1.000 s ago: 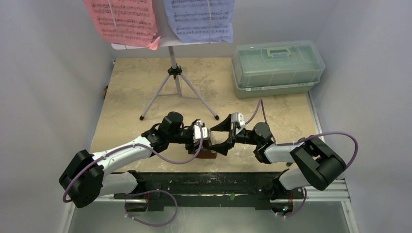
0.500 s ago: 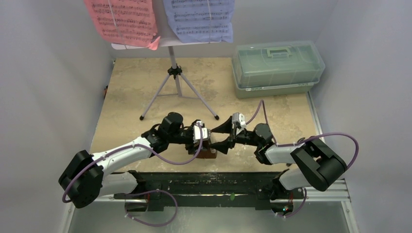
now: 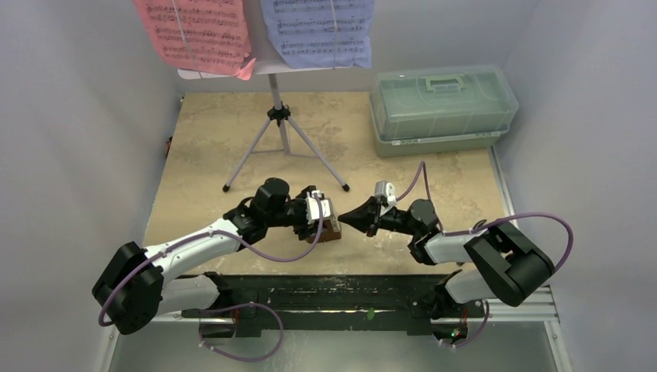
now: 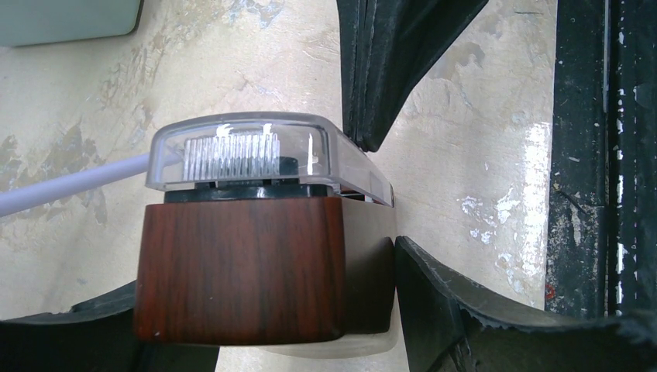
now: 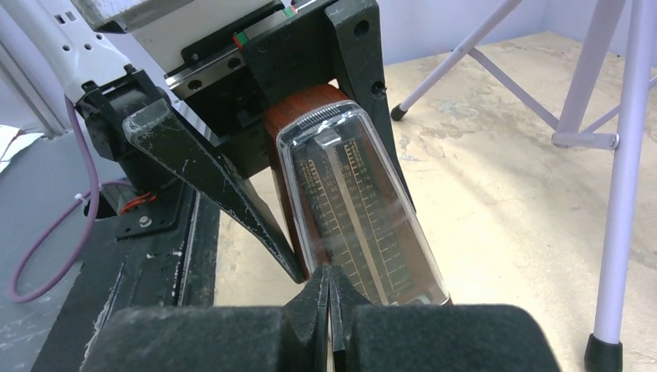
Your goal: Set up the instrument practice props
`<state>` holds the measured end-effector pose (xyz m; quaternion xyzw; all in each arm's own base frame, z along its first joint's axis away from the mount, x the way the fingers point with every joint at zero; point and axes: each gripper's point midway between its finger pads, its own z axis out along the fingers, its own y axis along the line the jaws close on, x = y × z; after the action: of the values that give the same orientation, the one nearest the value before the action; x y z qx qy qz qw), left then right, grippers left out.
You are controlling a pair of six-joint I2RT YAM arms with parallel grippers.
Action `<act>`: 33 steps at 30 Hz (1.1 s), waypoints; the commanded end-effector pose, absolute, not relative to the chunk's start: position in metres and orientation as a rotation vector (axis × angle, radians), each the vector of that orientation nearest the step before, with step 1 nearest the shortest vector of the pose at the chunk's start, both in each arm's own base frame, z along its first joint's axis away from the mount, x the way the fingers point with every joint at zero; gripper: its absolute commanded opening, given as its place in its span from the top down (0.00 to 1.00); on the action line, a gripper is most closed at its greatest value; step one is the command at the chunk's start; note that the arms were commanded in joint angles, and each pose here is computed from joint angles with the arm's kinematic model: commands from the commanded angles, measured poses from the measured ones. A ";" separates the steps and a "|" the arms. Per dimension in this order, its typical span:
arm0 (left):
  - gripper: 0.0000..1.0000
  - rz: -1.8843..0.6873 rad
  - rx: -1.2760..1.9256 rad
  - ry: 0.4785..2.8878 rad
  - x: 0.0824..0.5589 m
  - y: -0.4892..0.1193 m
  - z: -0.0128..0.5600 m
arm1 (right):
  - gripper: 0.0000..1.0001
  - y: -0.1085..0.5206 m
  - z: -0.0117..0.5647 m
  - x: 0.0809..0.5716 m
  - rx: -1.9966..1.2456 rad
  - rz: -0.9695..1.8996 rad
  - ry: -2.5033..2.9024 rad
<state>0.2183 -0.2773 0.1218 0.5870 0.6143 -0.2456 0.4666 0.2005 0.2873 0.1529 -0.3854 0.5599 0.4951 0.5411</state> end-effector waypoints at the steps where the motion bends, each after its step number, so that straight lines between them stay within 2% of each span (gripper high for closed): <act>1: 0.83 -0.603 1.470 1.462 0.213 -0.279 0.123 | 1.00 0.285 0.169 0.202 -0.901 1.156 1.245; 6: 0.83 -0.606 1.476 1.458 0.211 -0.279 0.122 | 0.98 0.282 0.177 0.201 -0.888 1.170 1.218; 7: 0.83 -0.607 1.477 1.455 0.211 -0.280 0.123 | 0.89 0.282 0.179 0.202 -0.887 1.167 1.211; 9: 0.84 -0.609 1.487 1.451 0.209 -0.280 0.122 | 0.39 0.281 0.182 0.204 -0.880 1.150 1.196; 11: 0.84 -0.606 1.500 1.442 0.207 -0.280 0.120 | 0.13 0.280 0.189 0.204 -0.871 1.134 1.152; 12: 0.84 -0.604 1.509 1.438 0.206 -0.280 0.119 | 0.04 0.280 0.190 0.204 -0.870 1.136 1.138; 16: 0.85 -0.602 1.524 1.409 0.203 -0.280 0.121 | 0.01 0.284 0.190 0.195 -0.901 1.179 1.032; 21: 0.85 -0.592 1.533 1.402 0.202 -0.280 0.122 | 0.01 0.295 0.182 0.208 -0.925 1.197 1.043; 33: 0.86 -0.597 1.552 1.400 0.199 -0.283 0.118 | 0.04 0.303 0.207 0.208 -0.969 1.219 0.945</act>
<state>0.2095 -0.2808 0.1233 0.6161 0.5829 -0.2335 0.4755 0.2126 0.3016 0.1318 -0.3822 0.5592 0.5322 0.5078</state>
